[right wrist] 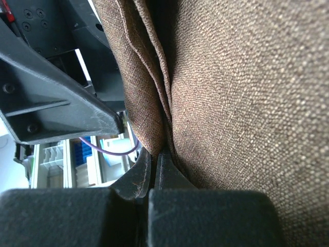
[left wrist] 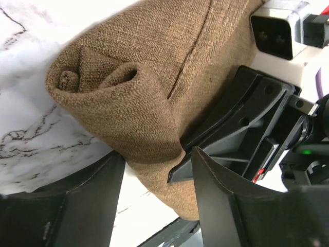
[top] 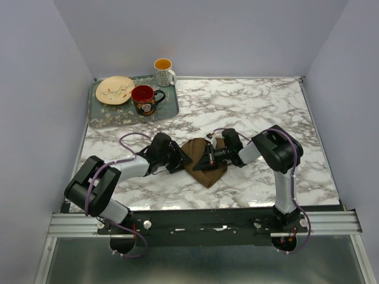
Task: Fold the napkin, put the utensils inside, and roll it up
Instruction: Roll the napkin with the utensil
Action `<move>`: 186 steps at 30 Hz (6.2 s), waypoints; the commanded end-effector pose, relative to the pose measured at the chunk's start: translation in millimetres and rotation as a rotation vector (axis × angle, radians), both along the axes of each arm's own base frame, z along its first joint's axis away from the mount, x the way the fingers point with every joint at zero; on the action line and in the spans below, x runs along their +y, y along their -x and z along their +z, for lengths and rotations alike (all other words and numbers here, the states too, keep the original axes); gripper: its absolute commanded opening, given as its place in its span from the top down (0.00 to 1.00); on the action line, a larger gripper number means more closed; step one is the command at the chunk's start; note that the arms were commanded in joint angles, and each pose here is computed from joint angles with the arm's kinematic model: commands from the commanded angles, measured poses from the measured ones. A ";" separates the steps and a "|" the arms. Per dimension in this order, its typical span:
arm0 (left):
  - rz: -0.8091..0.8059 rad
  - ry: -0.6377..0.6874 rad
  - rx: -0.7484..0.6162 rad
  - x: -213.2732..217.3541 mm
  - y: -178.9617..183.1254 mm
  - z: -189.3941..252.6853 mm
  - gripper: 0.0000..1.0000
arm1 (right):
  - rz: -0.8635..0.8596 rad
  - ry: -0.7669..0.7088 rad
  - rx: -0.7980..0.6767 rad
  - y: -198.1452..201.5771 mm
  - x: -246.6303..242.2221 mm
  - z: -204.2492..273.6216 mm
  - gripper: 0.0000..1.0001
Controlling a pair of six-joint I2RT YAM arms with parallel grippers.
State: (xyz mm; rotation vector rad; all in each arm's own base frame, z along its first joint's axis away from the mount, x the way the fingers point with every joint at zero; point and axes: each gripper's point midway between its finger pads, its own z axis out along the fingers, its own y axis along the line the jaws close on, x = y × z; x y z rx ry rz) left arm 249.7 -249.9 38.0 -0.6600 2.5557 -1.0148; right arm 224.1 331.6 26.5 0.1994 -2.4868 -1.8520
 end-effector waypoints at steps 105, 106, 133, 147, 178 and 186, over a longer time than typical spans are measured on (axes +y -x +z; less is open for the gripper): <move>-0.024 -0.202 0.185 10.6 26.6 -41.8 0.85 | 0.098 1.210 -0.835 17.4 -55.3 -65.8 0.51; -0.023 -0.200 0.186 10.6 26.3 -41.2 0.85 | 0.083 1.216 -0.827 17.3 -56.1 -66.5 0.52; -0.042 -0.166 0.066 12.0 12.7 -16.5 0.50 | 0.050 1.155 -0.825 14.3 -45.7 -55.7 0.99; -0.022 -0.248 -0.111 59.0 -10.0 34.4 0.28 | 0.074 0.676 -0.482 9.7 -23.9 -35.2 0.99; -0.058 -0.165 -0.016 4.2 7.9 5.4 0.24 | 0.053 0.231 -0.120 21.0 -23.1 -32.8 0.99; -0.042 -0.202 -0.063 13.7 4.0 13.4 0.26 | -0.001 0.351 -0.221 7.1 -25.5 -4.3 0.99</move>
